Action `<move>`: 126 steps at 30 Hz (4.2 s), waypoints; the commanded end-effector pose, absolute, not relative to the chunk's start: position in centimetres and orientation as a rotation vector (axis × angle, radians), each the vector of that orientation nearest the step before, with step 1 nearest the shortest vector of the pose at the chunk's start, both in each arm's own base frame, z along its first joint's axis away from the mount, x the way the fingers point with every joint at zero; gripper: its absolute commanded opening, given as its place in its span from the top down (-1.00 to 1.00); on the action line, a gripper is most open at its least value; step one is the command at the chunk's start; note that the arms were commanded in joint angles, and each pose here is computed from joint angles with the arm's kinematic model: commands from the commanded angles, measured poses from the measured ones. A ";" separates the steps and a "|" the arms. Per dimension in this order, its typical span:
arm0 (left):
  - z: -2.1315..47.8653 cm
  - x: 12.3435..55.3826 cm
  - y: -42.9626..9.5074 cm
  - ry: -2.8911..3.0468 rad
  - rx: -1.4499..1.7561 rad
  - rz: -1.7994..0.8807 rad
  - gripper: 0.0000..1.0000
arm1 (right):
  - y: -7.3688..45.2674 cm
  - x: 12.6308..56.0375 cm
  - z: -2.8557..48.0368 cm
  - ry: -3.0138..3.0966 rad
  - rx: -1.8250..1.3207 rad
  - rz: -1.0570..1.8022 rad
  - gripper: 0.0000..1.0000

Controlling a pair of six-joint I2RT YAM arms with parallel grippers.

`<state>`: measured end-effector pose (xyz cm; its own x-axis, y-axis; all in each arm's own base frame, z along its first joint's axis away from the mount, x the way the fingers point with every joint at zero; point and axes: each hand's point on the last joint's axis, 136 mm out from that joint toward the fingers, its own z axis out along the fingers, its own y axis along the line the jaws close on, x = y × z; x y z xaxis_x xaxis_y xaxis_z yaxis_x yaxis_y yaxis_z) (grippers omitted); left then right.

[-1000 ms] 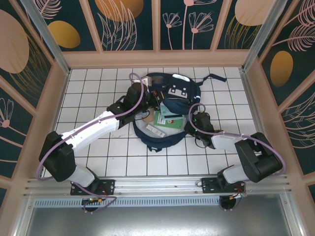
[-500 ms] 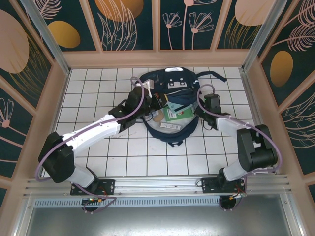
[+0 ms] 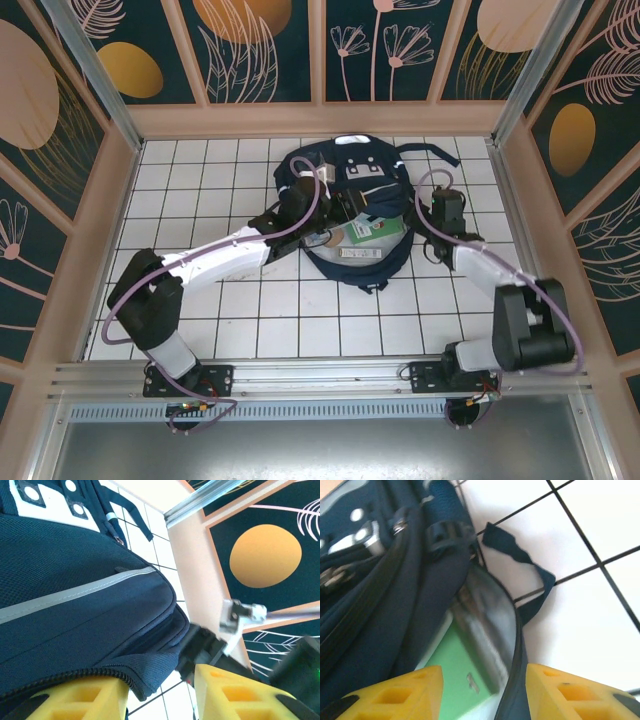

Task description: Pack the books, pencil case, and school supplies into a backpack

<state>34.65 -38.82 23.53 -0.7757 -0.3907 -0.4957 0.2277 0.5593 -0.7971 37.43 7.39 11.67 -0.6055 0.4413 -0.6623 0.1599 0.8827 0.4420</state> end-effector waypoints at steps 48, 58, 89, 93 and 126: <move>5.8 34.1 -26.1 2.451 -0.273 -0.626 -0.40 | 19.2 31.2 12.4 2.182 0.125 0.621 -0.03; 6.1 32.3 -19.3 2.430 -0.325 -0.387 -0.23 | 18.6 30.1 12.1 2.173 0.145 0.623 -0.05; 2.9 38.0 -21.0 2.236 0.400 -0.104 0.09 | 18.8 28.6 15.1 2.060 0.050 0.686 -0.09; 2.7 38.7 -20.7 2.225 0.385 -0.065 0.09 | 18.9 28.5 14.9 2.062 0.042 0.695 -0.09; 8.1 36.3 -18.7 2.125 0.167 -0.198 -0.17 | 24.2 25.2 15.4 2.054 0.312 1.245 -0.69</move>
<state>36.20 -19.20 8.25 -0.5406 0.0710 -0.8383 0.2282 0.9715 -0.0649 24.12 22.20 12.04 -0.7389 0.4910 -0.4615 -0.1006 0.5969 0.7960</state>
